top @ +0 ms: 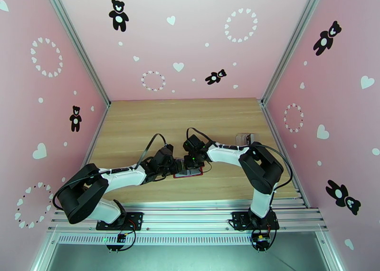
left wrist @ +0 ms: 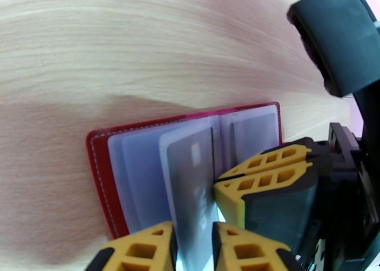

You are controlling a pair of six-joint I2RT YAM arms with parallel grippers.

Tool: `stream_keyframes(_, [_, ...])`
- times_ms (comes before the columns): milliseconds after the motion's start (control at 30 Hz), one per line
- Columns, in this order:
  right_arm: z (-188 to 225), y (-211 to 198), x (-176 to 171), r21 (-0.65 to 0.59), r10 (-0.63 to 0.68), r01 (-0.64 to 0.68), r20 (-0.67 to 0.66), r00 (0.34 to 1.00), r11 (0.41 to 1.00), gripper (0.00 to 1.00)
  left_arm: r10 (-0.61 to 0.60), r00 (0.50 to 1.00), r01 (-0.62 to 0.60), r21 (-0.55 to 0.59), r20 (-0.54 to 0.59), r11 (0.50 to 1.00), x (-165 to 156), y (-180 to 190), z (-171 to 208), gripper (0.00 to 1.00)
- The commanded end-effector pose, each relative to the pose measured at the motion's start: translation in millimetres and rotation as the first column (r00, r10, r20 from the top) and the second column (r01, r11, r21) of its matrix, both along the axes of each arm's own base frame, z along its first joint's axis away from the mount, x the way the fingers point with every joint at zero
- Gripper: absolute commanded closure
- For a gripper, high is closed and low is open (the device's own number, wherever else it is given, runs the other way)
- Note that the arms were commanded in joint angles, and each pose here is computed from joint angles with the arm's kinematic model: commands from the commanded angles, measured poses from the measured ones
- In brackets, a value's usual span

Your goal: Put the credit cards into the card holder

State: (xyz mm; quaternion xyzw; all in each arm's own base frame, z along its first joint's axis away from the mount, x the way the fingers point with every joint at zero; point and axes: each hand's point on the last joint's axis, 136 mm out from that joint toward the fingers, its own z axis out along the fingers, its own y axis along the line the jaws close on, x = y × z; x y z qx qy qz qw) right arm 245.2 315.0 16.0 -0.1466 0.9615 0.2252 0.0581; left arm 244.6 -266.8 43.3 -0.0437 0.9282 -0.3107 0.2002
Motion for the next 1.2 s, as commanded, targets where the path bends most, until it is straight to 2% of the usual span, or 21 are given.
stream_keyframes(0, [-13.3,-4.7,-10.4,-0.03,0.003,-0.005,-0.043,0.999,1.0,0.9,-0.031,0.999,0.032,-0.029,0.009,0.999,-0.6,-12.1,9.7,0.74])
stream_keyframes(133, [-4.8,-2.4,-10.3,-0.003,0.0,0.0,-0.033,0.999,1.0,0.89,-0.039,0.999,0.039,-0.046,0.01,0.998,-1.2,-16.7,11.6,0.74])
stream_keyframes(267, [8.0,-1.6,-9.4,0.021,-0.002,0.002,-0.011,1.0,1.0,0.8,-0.041,0.999,0.042,-0.053,0.017,0.998,-0.6,-18.4,15.5,0.74])
stream_keyframes(500, [24.9,-9.2,-7.3,0.025,-0.012,0.012,0.023,1.0,1.0,0.77,-0.055,0.998,0.056,-0.068,0.028,0.996,-0.8,-24.5,23.0,0.74])
stream_keyframes(900, [34.0,-43.3,0.9,-0.02,-0.066,0.067,0.067,0.996,0.998,0.76,-0.088,0.995,0.09,-0.066,0.04,0.994,3.4,-41.7,31.2,0.73])
stream_keyframes(1167, [41.3,-95.1,13.3,-0.052,-0.175,0.181,0.108,0.979,0.982,0.74,-0.115,0.993,0.117,-0.061,0.037,0.991,9.0,-60.0,30.1,0.72])
